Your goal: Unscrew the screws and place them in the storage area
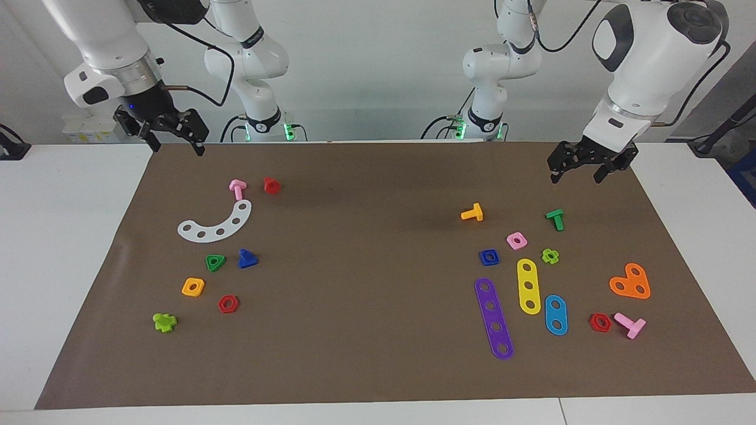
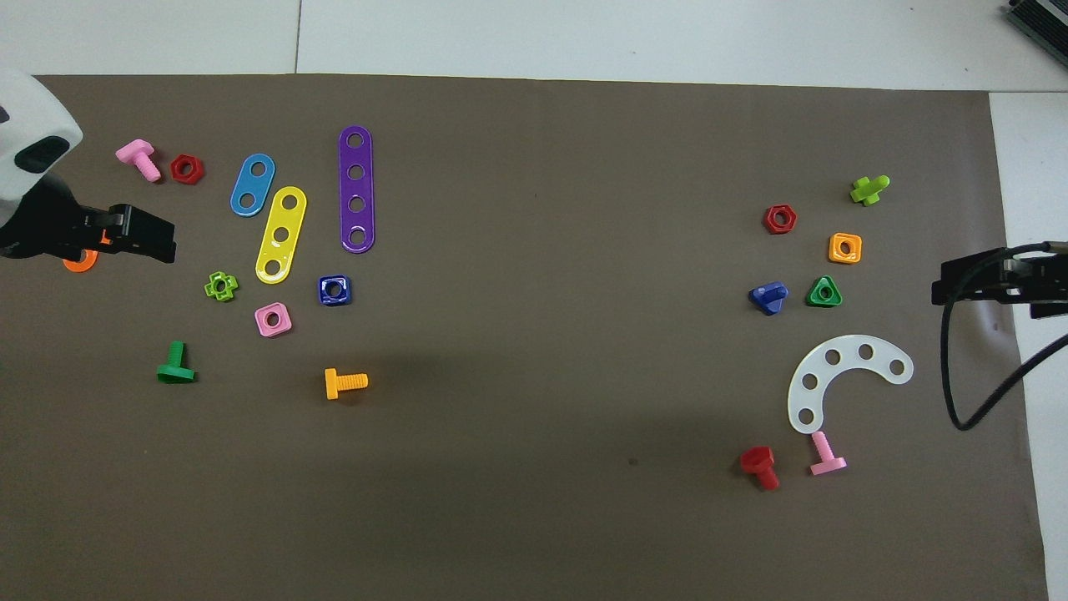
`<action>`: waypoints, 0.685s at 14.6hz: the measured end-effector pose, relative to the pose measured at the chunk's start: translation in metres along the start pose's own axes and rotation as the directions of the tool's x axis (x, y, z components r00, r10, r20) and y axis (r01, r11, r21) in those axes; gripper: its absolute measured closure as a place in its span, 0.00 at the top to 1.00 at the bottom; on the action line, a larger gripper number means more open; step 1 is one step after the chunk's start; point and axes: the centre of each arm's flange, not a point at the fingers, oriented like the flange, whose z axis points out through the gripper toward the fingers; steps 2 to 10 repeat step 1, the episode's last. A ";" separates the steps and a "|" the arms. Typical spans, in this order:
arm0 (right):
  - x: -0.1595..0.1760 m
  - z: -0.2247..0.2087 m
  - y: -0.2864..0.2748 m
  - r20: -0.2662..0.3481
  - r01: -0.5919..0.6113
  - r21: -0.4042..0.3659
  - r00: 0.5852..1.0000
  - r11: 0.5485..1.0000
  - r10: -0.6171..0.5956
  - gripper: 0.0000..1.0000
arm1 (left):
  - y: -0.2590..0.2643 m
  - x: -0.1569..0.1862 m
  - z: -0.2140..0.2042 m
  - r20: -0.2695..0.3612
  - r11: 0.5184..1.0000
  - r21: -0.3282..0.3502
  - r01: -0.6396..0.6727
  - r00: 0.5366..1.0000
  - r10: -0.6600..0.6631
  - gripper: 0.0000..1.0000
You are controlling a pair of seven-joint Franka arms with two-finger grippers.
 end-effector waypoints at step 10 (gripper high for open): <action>0.000 0.000 -0.001 0.000 0.001 0.000 1.000 1.000 -0.001 1.00 | -0.001 0.000 0.000 0.000 1.000 0.000 0.002 1.000 -0.002 1.00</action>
